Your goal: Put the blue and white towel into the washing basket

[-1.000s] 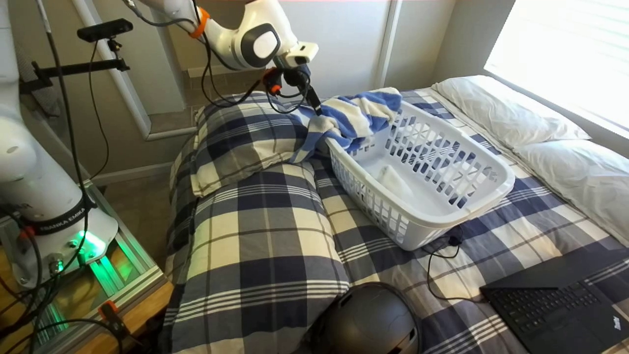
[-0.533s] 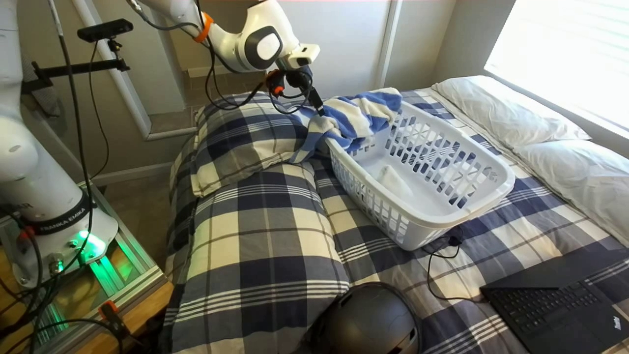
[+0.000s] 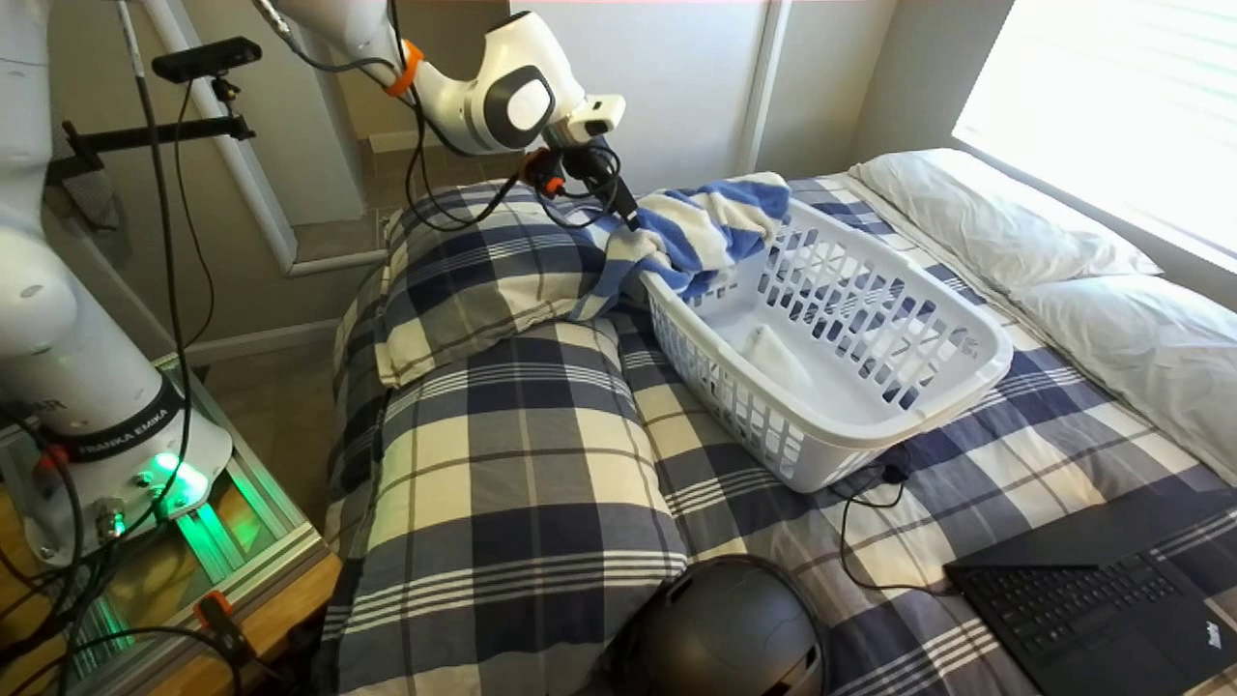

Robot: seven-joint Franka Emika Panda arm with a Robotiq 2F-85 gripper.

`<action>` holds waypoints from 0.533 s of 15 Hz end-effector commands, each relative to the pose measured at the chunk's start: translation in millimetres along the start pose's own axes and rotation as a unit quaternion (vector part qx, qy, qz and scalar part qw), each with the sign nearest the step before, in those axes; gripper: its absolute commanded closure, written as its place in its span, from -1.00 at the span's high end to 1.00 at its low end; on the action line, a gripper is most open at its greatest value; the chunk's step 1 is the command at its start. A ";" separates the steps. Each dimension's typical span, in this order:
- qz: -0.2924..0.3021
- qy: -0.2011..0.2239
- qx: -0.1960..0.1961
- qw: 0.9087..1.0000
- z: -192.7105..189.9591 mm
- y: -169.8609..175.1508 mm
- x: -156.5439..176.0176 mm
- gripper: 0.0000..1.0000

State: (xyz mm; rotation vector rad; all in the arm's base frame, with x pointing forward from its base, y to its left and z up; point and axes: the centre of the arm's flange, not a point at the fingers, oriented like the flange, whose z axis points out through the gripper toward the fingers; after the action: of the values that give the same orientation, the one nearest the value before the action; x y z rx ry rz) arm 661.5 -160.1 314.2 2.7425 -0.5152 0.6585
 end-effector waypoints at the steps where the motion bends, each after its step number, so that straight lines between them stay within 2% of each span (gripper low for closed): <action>1: -0.055 0.042 -0.012 0.998 19.2 -15.4 4.9 1.00; 7: -0.107 0.078 -0.043 0.990 37.9 -34.9 -1.6 1.00; 8: -0.110 0.080 -0.048 0.989 40.5 -36.4 -2.7 0.84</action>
State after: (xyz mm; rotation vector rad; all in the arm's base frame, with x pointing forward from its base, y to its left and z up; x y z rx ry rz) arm 680.4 -144.2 283.8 2.6450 -0.2395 0.7434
